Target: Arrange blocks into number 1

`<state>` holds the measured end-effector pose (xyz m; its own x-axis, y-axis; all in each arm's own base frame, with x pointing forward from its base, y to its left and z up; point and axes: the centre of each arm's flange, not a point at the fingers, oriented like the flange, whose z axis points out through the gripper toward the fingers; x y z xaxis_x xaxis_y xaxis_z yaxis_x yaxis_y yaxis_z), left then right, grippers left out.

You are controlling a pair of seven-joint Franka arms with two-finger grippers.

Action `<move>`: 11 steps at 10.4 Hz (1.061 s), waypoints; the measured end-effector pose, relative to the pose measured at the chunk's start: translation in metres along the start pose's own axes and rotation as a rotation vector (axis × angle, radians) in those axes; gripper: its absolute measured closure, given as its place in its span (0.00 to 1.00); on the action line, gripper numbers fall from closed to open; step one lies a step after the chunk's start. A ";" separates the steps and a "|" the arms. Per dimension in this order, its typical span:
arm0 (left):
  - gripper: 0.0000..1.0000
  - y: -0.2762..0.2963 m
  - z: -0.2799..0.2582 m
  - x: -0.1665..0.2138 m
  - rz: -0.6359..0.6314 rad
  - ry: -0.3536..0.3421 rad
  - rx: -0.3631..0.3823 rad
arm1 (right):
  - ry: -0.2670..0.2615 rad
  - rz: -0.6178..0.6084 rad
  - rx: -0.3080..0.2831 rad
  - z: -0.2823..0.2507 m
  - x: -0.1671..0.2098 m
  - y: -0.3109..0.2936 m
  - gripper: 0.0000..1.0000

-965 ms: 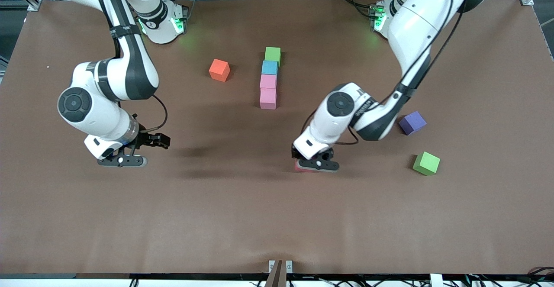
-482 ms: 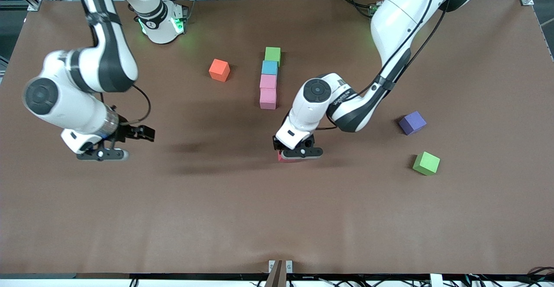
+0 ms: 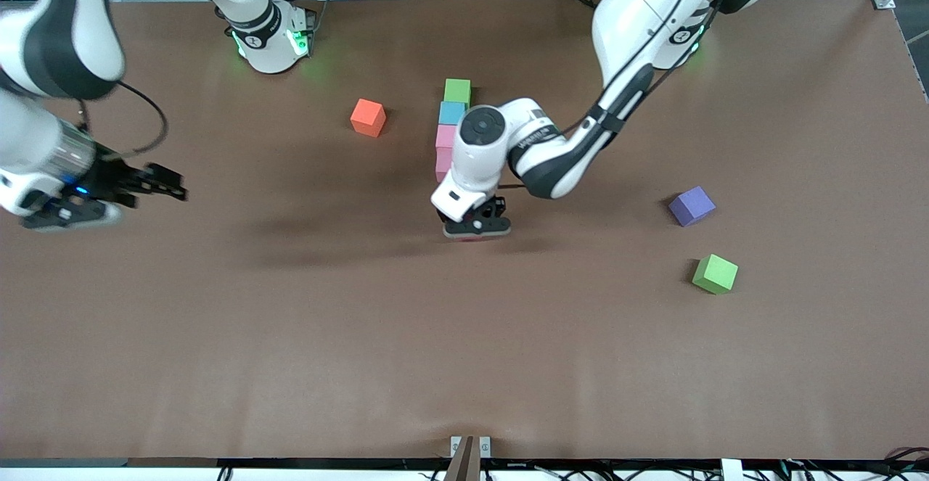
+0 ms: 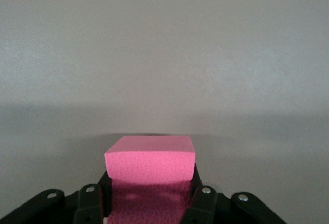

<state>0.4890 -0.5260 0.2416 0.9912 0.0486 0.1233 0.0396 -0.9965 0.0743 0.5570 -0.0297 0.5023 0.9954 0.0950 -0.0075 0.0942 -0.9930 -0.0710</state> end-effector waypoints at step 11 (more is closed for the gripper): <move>0.44 0.039 0.018 -0.078 0.111 -0.012 0.065 | 0.086 0.041 -0.058 -0.162 -0.027 0.005 0.00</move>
<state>0.4154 -0.5696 0.2167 0.9913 -0.0631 0.1156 -0.0631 -0.9980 -0.0038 0.5333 -0.0489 0.6641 0.9958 0.0508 0.0762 0.0520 -0.9985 -0.0144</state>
